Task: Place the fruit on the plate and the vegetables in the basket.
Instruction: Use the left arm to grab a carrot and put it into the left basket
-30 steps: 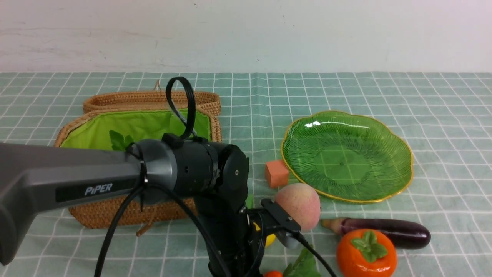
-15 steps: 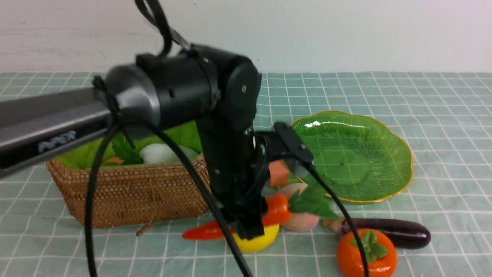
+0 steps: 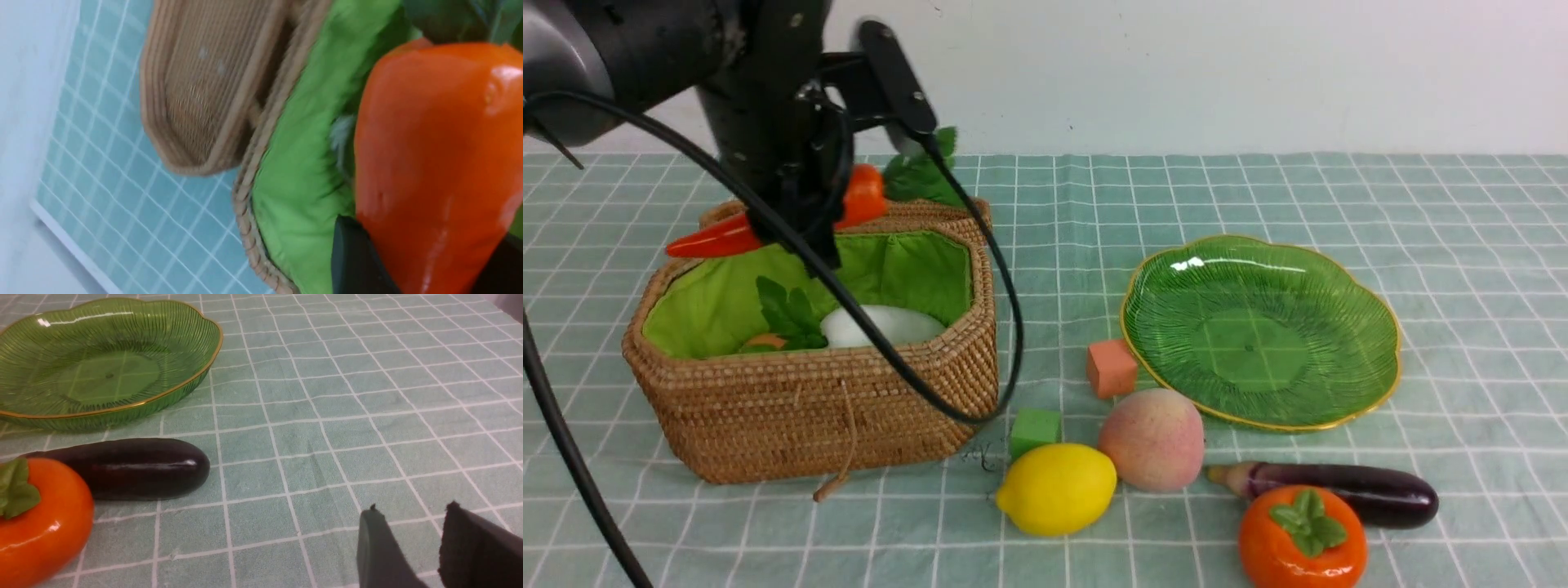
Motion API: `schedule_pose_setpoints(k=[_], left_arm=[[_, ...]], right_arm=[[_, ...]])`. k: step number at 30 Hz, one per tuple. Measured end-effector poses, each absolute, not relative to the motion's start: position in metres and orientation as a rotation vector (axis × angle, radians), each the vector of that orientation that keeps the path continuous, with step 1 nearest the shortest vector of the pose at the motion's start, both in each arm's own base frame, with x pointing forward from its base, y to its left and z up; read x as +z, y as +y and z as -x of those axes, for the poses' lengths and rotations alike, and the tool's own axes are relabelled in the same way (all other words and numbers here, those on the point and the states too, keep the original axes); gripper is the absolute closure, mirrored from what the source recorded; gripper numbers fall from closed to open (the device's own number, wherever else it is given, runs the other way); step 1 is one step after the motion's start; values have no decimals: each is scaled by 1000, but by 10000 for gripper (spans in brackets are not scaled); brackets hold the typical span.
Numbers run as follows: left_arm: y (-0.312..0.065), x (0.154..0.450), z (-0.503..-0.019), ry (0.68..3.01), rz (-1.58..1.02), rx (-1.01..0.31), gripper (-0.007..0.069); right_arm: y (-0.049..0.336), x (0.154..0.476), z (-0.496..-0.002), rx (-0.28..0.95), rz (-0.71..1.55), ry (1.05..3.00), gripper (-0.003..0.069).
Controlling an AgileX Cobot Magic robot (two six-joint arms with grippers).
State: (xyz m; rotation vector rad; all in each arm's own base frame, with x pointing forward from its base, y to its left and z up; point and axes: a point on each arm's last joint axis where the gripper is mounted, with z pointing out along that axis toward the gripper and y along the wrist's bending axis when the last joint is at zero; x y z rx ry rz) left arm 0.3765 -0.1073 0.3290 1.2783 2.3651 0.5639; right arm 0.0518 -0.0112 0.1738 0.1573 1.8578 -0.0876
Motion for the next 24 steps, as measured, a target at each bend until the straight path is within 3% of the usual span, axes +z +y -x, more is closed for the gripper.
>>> schedule_pose_setpoints(k=[7, 16, 20, 23, 24], left_arm=[[-103, 290, -393, 2440, -1430, 475, 327], [-106, 288, -394, 2445, -1404, 421, 320], [-106, 288, -394, 2469, -1353, 409, 201], [-107, 287, -393, 2488, -1314, 381, 53], [-108, 287, -393, 2489, -1313, 378, 44]], right_arm=[[-11, 174, -52, -88, -157, 1858, 417], [-11, 174, -52, -88, -157, 1858, 417], [-11, 174, -52, -88, -157, 1858, 417], [-11, 174, -52, -88, -157, 1858, 417], [-11, 174, -52, -88, -157, 1858, 417]])
